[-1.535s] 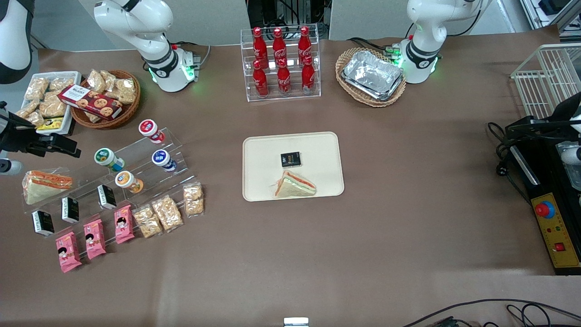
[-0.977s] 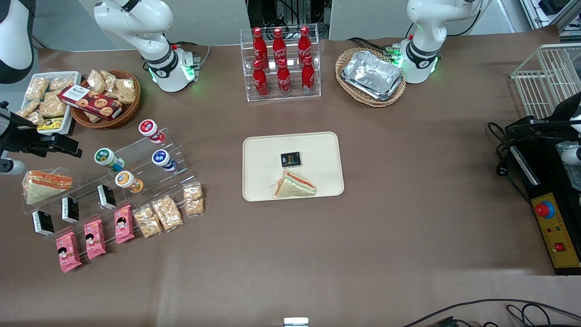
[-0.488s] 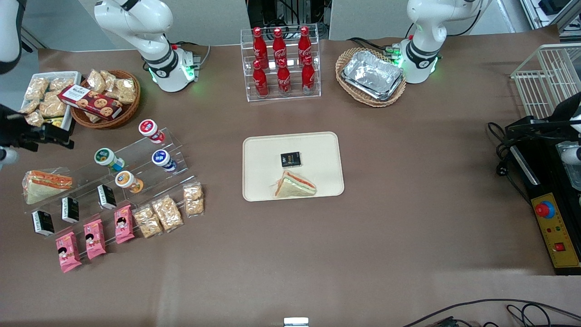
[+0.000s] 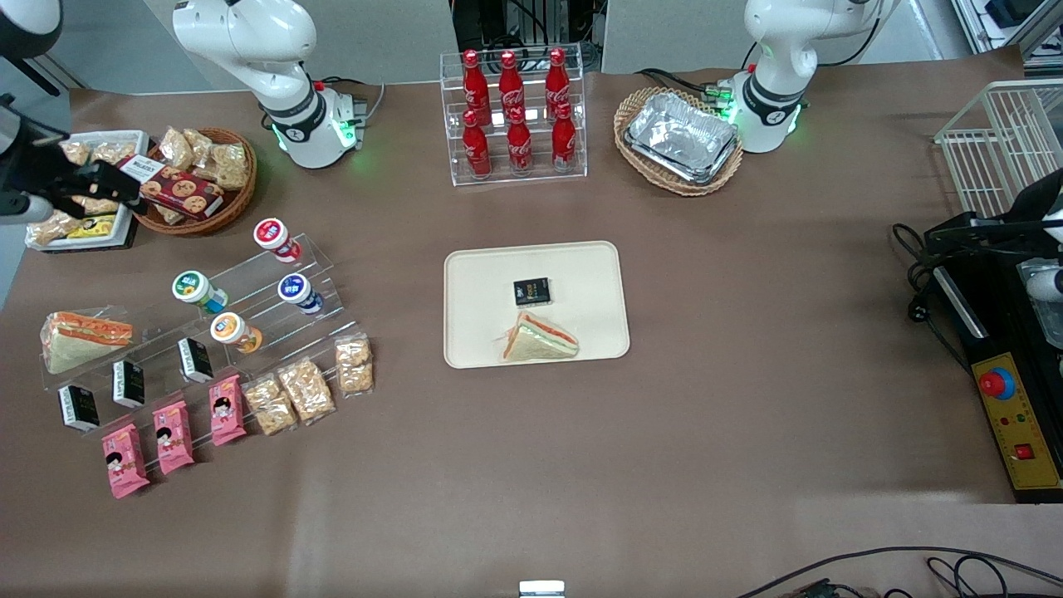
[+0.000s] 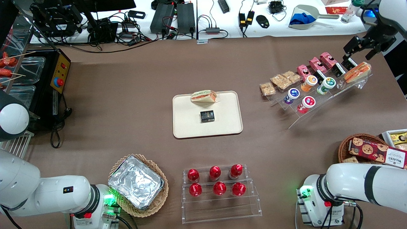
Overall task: Place green gum on tray
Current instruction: 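Move the right gripper toward the green gum jar on the acrylic rack, then lower the right gripper over the green gum jar and close on it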
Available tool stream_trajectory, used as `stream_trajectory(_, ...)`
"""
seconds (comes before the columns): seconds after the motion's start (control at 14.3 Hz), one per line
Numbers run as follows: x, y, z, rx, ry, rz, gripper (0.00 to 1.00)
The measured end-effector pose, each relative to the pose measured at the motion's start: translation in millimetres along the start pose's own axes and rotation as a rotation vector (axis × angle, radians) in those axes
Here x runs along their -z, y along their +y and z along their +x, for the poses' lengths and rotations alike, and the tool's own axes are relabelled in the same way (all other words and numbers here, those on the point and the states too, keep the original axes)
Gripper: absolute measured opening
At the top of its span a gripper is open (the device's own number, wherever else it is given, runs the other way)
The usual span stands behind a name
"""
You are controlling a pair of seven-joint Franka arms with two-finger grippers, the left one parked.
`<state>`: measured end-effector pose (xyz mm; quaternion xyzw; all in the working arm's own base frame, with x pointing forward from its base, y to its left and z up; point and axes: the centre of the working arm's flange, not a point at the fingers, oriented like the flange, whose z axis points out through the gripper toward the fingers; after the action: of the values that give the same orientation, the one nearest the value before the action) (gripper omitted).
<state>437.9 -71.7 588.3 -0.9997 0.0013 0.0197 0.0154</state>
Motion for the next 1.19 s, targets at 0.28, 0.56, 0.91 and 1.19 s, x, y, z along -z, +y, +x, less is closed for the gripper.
stream_trajectory(0.28, -7, -1, -12, 0.001, 0.018, -0.009, 1.0)
stream_trajectory(0.56, -11, 1, -10, 0.0, 0.021, -0.014, 1.0)
stream_trajectory(0.91, -27, 3, 2, -0.001, 0.016, -0.015, 1.0)
stream_trajectory(1.19, -90, 8, 25, -0.002, 0.009, -0.017, 1.0)
